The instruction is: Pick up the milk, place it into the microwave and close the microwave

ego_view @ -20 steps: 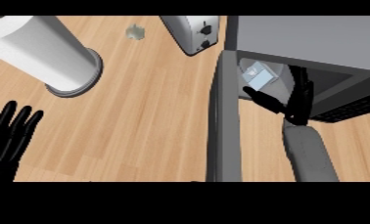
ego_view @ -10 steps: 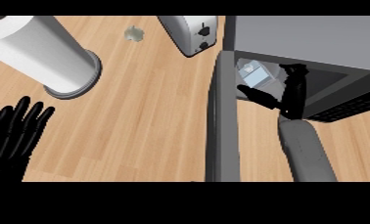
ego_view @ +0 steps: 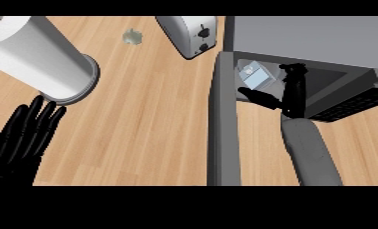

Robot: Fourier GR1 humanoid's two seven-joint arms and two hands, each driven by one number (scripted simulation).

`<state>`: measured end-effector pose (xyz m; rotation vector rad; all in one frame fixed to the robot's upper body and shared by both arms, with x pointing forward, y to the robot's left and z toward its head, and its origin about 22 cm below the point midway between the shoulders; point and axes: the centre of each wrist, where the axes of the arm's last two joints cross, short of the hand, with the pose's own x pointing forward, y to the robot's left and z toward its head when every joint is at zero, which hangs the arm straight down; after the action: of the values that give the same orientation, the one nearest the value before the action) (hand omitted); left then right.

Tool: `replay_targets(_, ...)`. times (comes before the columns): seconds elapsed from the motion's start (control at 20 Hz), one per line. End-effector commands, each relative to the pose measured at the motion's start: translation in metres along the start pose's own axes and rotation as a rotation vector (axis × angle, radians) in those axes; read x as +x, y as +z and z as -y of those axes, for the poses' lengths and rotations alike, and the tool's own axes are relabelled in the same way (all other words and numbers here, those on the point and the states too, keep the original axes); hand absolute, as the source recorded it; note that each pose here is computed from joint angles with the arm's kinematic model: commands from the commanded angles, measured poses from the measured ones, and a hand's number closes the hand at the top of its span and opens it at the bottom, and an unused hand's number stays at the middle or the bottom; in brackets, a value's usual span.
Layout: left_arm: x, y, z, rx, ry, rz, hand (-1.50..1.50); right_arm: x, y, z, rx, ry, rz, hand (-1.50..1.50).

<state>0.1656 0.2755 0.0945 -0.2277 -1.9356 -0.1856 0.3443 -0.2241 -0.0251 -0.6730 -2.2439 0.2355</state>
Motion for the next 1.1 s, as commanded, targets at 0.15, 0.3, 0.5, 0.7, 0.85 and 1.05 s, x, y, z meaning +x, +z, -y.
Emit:
replay_targets(0.15,-0.003,-0.007,0.011,0.004,0.005,0.009,-1.50,-0.013,-0.023,-0.009,0.059,-0.109,-0.297,-1.50)
replay_targets(0.3,-0.008,-0.001,0.008,0.015,0.004,-0.024,-1.50,-0.016,-0.017,-0.009,0.061,-0.118,-0.333,-1.50)
replay_targets(0.5,-0.010,-0.004,0.012,-0.022,0.000,-0.034,-1.50,-0.020,-0.009,-0.009,0.087,-0.154,-0.341,-1.50)
replay_targets(0.7,-0.015,-0.008,0.019,-0.053,0.029,-0.050,-1.50,-0.019,-0.006,-0.013,0.124,-0.249,-0.354,-1.50)
replay_targets(0.85,-0.023,-0.010,0.027,-0.080,0.043,-0.066,-1.50,-0.018,0.009,-0.020,0.141,-0.325,-0.357,-1.50)
replay_targets(1.05,-0.025,-0.020,0.023,-0.147,0.027,-0.075,-1.50,-0.020,0.013,-0.019,0.154,-0.396,-0.367,-1.50)
